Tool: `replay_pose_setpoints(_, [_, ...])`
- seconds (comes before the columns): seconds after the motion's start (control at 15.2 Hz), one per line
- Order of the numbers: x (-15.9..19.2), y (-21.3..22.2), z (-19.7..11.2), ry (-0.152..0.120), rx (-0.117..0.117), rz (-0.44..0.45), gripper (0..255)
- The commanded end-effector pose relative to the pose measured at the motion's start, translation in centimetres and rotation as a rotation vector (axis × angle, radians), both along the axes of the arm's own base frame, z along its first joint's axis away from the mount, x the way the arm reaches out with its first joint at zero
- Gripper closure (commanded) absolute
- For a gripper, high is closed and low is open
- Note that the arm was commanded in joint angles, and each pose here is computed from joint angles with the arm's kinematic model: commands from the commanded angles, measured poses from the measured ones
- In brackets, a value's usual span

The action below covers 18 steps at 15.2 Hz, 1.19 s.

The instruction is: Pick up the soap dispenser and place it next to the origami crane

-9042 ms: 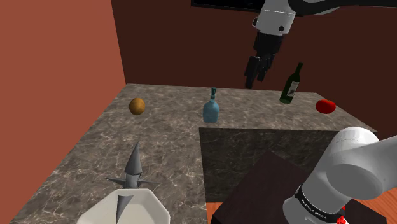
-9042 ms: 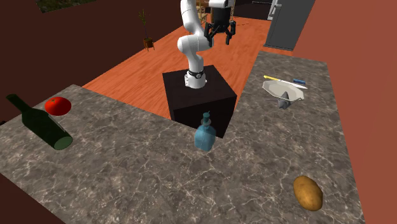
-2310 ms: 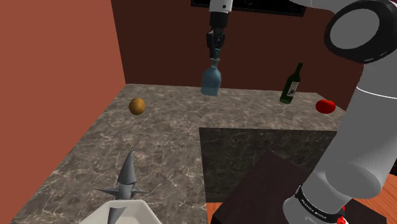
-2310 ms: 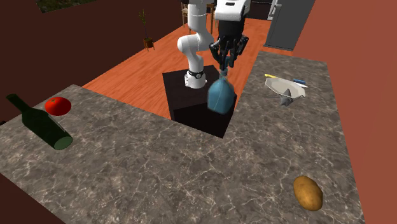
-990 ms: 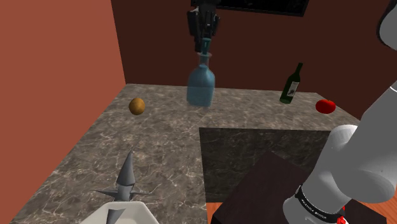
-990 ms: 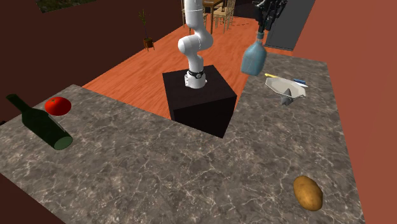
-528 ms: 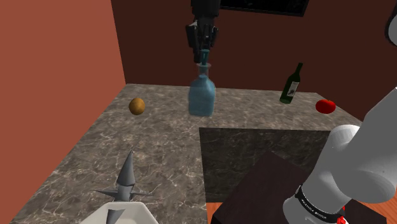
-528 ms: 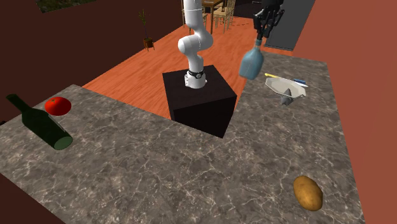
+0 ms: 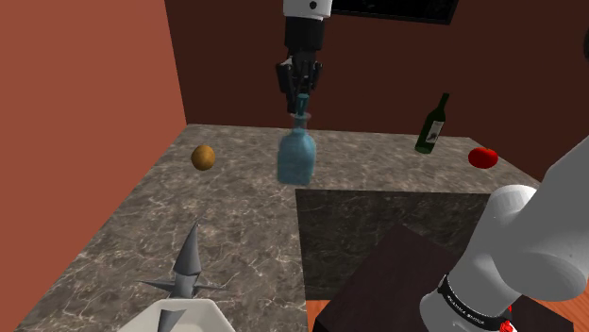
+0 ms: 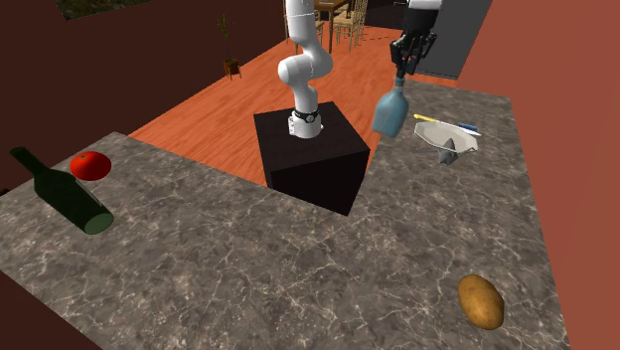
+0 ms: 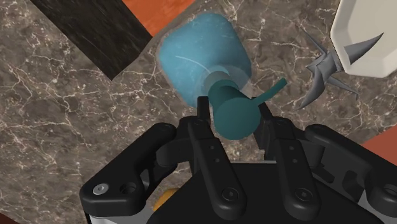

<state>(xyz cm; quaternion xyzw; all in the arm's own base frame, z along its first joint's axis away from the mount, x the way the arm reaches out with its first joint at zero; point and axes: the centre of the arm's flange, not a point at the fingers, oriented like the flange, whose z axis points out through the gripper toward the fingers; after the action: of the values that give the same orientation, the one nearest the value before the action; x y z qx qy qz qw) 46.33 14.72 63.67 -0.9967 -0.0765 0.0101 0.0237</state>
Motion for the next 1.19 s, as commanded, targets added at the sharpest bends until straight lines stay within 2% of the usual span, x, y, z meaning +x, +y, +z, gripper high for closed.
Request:
replay_pose_setpoints(0.0, [0.0,0.2,-1.0,-0.001,0.0,0.0,255])
replay_pose_setpoints(1.12, [0.0,0.2,-9.9,-0.001,0.0,0.0,255])
